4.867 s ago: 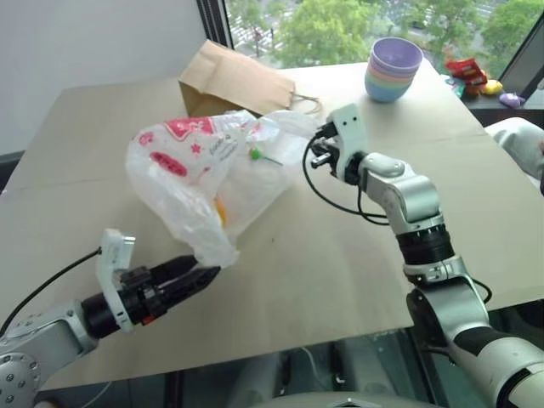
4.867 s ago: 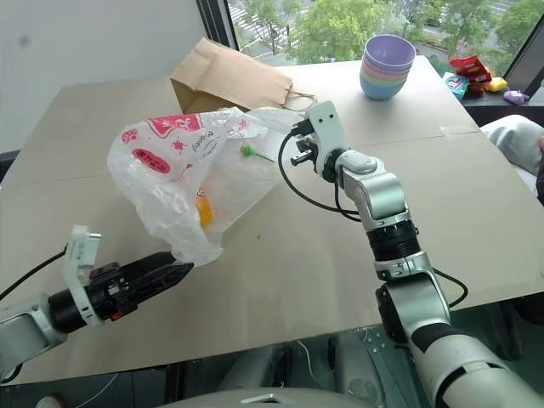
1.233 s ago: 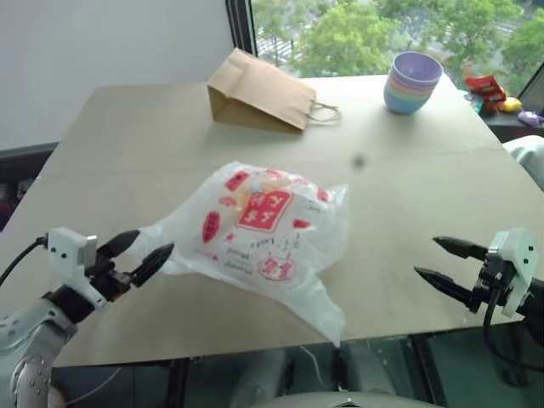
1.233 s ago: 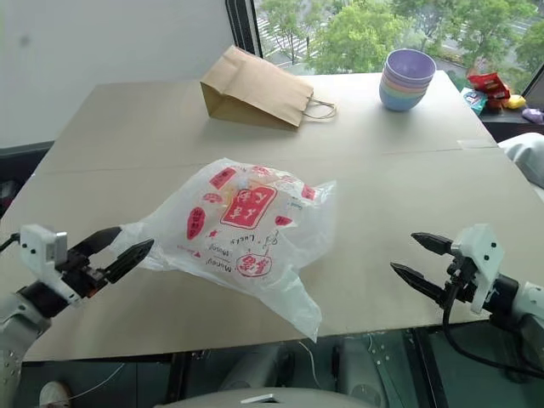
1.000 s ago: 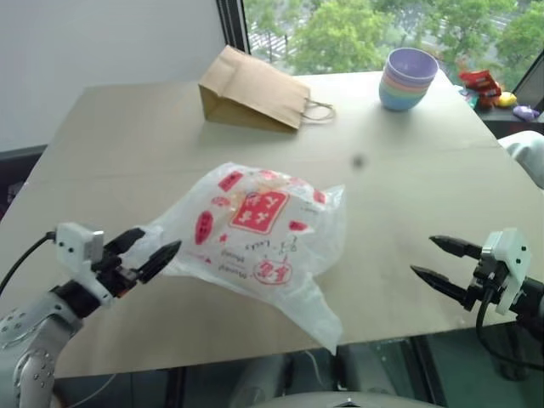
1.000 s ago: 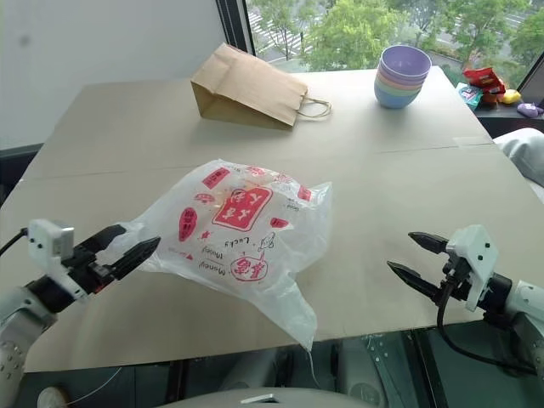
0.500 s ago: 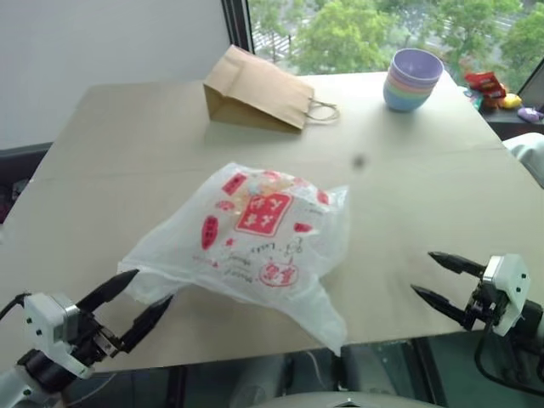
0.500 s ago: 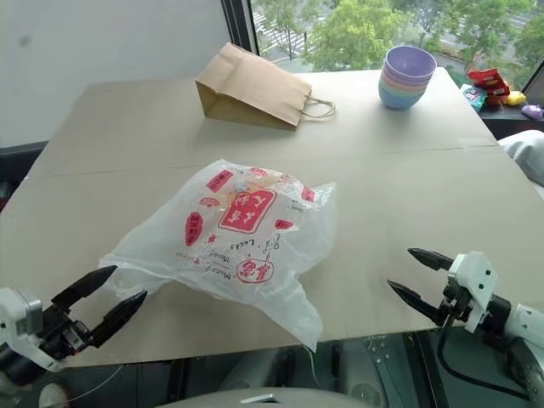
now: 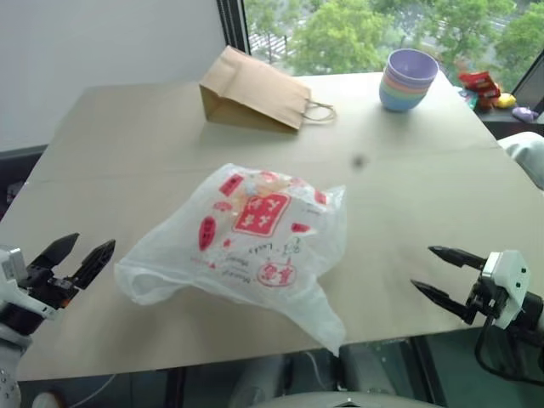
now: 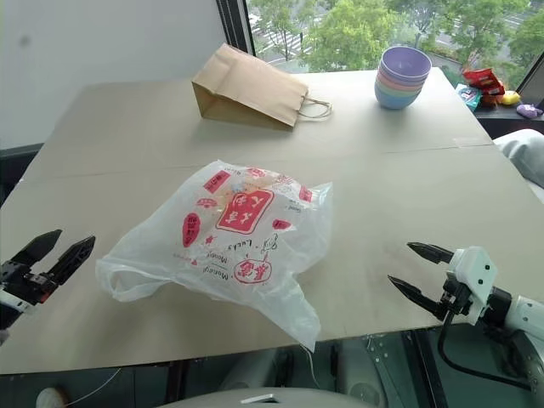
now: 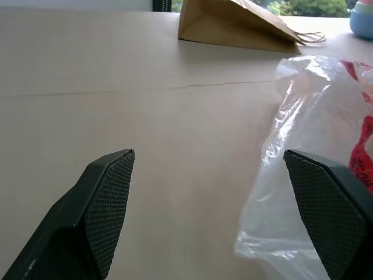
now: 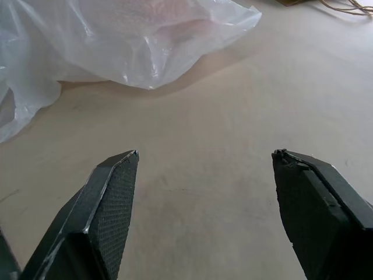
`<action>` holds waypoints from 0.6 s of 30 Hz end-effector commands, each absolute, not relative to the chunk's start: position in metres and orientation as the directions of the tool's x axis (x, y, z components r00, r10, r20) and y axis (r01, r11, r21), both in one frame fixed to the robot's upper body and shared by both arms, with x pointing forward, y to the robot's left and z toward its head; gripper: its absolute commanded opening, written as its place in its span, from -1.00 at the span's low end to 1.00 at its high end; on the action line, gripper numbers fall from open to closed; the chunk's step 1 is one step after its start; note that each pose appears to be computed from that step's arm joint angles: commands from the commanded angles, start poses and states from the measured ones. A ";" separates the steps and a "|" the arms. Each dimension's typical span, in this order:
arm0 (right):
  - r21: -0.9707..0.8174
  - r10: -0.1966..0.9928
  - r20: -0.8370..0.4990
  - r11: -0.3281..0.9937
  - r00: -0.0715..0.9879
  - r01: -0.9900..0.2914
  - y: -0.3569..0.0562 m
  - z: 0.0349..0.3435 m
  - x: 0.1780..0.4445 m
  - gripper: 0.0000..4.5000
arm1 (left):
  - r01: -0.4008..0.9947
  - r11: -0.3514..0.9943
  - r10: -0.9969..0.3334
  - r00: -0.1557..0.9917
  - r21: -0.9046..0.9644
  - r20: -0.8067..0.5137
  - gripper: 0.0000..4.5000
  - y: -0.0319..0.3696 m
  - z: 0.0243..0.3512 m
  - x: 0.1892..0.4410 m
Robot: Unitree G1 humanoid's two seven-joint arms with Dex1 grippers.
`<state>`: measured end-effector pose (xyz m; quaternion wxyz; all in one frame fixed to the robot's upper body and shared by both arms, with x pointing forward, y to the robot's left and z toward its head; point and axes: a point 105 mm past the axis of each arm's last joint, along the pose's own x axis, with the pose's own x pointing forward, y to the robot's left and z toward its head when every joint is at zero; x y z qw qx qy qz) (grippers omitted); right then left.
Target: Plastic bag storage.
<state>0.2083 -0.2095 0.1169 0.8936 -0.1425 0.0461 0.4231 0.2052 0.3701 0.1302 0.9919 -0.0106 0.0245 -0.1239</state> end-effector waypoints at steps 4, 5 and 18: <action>-0.249 0.765 -0.179 0.573 0.619 -0.781 -0.210 0.135 0.204 0.64 | 0.294 0.954 -0.283 0.949 0.065 -0.142 0.88 0.386 0.135 0.189; -0.247 0.780 -0.173 0.556 0.601 -0.793 -0.209 0.138 0.201 0.64 | 0.315 0.947 -0.305 0.943 0.061 -0.137 0.88 0.387 0.138 0.187; -0.283 0.858 -0.013 0.490 0.514 -0.825 -0.193 0.177 0.182 0.64 | 0.444 0.885 -0.436 0.896 0.142 -0.081 0.88 0.374 0.171 0.196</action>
